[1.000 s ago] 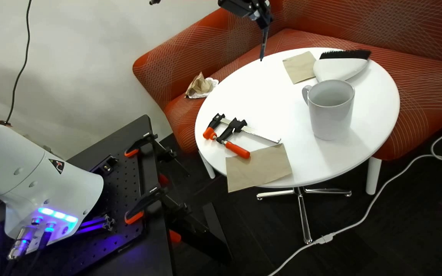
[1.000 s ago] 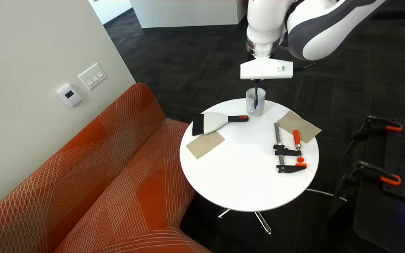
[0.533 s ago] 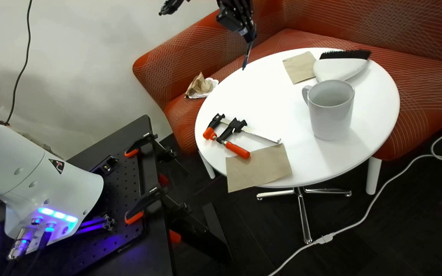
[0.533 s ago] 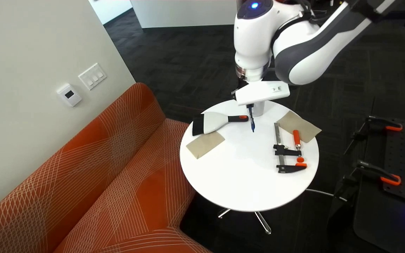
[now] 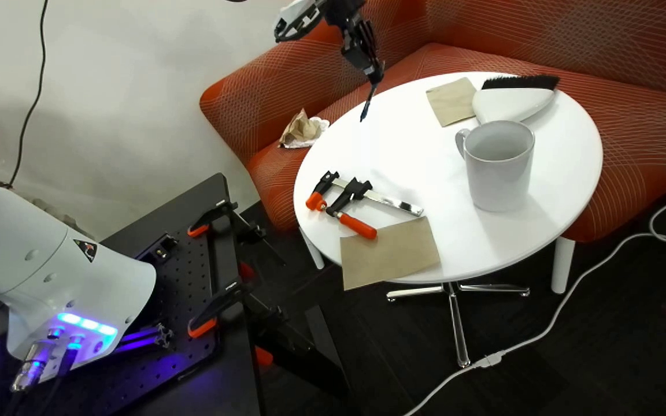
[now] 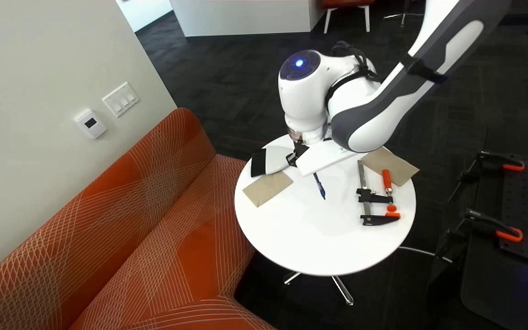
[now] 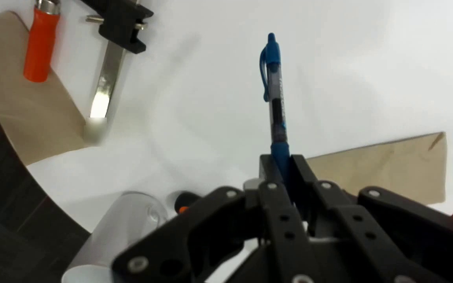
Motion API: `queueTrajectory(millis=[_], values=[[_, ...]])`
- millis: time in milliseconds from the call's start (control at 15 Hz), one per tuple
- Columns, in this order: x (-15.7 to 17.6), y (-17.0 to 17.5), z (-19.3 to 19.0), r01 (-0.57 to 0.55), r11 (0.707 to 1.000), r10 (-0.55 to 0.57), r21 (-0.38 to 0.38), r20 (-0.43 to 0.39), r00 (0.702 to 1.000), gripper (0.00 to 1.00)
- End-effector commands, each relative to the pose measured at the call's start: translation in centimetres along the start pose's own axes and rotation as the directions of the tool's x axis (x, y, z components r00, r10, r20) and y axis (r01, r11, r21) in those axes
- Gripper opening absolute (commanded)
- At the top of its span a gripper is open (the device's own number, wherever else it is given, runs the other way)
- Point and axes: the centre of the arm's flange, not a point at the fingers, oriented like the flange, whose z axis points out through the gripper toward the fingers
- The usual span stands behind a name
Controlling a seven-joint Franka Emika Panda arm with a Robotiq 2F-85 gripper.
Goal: Put the pen on the table
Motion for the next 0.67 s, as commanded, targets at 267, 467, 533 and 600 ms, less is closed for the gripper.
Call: queueTrajectory(millis=[267,467,533,600], values=[[-1.6,-5.1,3.3,0.204,0.977,-0.195,-0.061,0.127,0.973,0.03],[-2.6,-6.0,4.2,0.283,0.957,-0.269,-0.061,0.169,0.948,0.03],[-2.8,-6.2,4.4,0.303,0.951,-0.29,-0.058,0.174,0.941,0.03],[-3.0,-6.4,4.6,0.315,0.947,-0.302,-0.057,0.174,0.938,0.38]])
